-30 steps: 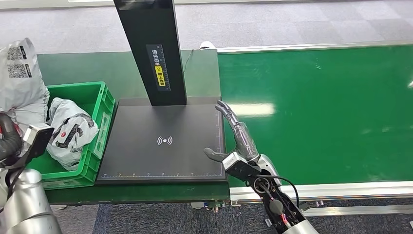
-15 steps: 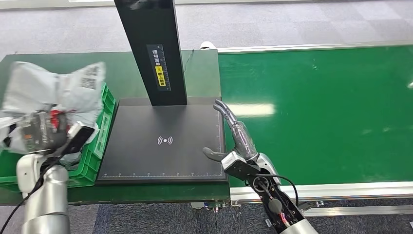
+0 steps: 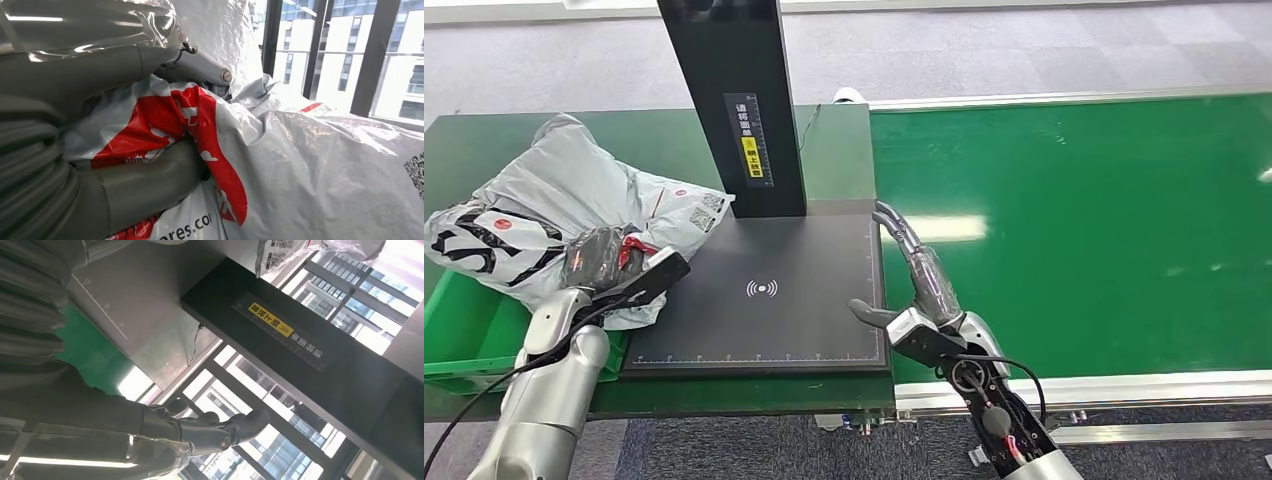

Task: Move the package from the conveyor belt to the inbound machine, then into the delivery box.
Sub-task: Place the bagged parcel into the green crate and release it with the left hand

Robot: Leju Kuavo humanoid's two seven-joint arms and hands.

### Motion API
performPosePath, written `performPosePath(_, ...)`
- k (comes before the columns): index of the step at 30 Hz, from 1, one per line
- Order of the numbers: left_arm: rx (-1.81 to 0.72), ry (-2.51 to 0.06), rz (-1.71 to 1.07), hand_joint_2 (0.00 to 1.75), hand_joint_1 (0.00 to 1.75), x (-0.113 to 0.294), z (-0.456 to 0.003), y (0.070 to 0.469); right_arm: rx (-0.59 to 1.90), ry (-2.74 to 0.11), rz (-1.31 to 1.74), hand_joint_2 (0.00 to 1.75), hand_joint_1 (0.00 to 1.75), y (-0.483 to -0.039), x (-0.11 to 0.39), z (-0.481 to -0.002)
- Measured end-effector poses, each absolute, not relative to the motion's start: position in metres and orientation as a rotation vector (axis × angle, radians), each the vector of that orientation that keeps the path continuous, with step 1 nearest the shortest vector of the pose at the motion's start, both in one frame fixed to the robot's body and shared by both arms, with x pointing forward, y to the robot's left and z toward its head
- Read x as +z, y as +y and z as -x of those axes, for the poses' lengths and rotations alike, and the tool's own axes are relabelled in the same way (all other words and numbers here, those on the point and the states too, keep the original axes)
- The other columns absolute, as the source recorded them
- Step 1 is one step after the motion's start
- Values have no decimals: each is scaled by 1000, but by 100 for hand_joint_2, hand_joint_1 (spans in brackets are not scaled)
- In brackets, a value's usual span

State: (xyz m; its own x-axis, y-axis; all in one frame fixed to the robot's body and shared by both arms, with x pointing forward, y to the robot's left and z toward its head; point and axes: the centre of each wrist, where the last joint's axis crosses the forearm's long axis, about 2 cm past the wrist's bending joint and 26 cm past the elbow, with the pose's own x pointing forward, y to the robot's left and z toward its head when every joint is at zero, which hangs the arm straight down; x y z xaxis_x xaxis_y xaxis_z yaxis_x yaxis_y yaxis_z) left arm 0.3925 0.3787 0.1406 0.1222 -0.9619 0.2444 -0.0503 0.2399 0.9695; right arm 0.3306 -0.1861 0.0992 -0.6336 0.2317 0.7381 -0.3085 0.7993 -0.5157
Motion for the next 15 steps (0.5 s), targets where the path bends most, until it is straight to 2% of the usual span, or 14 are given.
performPosePath(6,-890,-1232,-1194,175,175,140,-392,379,786,-2114,-53,175,0,-187,99,-328)
performPosePath(12,-529,-1343,-1506,175,175,147,-380,393,792,-2100,-52,175,0,-186,97,-321)
performPosePath(15,-438,-1402,-1577,175,175,149,-372,404,795,-2099,-53,175,0,-184,97,-320)
